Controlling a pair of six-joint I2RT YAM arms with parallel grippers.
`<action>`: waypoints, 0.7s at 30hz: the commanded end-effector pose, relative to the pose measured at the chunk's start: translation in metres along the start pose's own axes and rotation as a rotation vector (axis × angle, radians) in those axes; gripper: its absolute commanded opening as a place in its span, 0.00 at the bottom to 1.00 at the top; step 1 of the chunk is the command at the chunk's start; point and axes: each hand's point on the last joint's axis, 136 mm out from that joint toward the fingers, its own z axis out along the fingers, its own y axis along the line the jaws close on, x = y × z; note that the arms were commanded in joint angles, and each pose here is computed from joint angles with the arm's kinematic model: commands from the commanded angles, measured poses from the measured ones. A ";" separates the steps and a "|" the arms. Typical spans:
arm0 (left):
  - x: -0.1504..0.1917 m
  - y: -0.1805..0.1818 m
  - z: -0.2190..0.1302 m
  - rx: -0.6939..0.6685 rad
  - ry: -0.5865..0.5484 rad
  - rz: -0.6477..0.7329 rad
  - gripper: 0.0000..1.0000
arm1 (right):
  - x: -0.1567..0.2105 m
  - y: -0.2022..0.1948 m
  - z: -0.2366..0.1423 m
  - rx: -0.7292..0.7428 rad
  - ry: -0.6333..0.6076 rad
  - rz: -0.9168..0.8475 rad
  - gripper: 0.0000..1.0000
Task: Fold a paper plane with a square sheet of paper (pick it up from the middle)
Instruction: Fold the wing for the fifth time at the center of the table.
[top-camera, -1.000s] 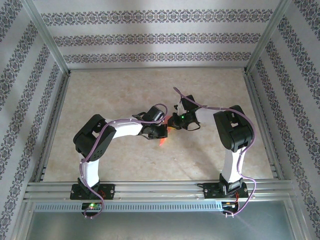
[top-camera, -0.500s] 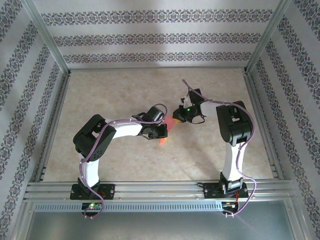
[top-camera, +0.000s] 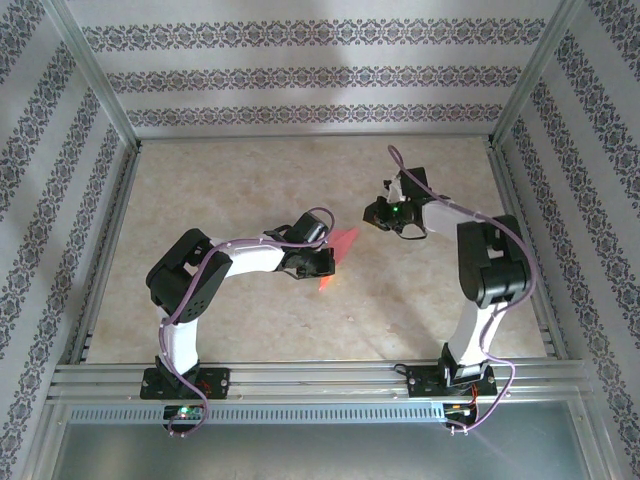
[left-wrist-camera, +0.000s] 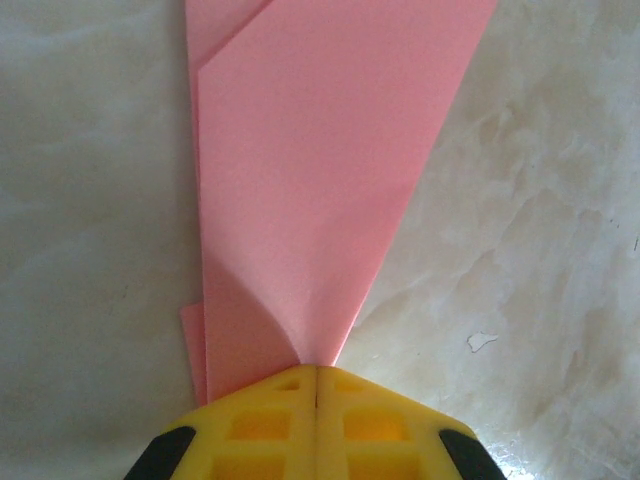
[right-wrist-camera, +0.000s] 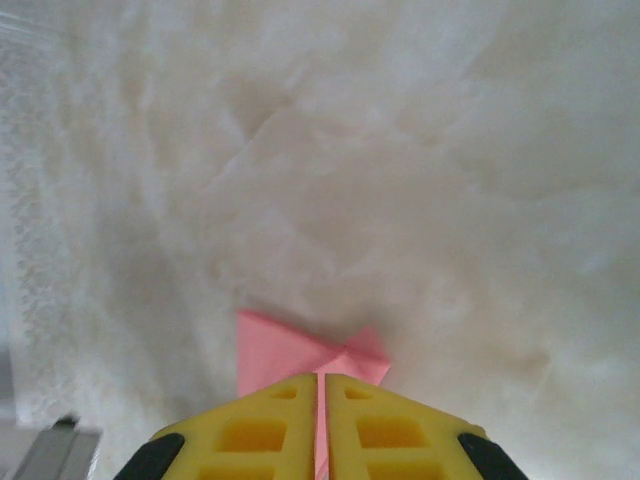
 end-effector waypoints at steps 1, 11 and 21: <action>0.029 0.041 0.003 -0.125 0.098 -0.043 0.00 | 0.035 0.013 0.007 -0.035 0.067 -0.049 0.11; 0.030 0.038 0.004 -0.111 0.106 -0.037 0.00 | 0.090 0.022 0.059 -0.041 0.223 -0.035 0.11; 0.047 0.023 -0.014 -0.053 0.164 0.012 0.04 | 0.097 -0.012 0.071 0.088 0.248 0.054 0.10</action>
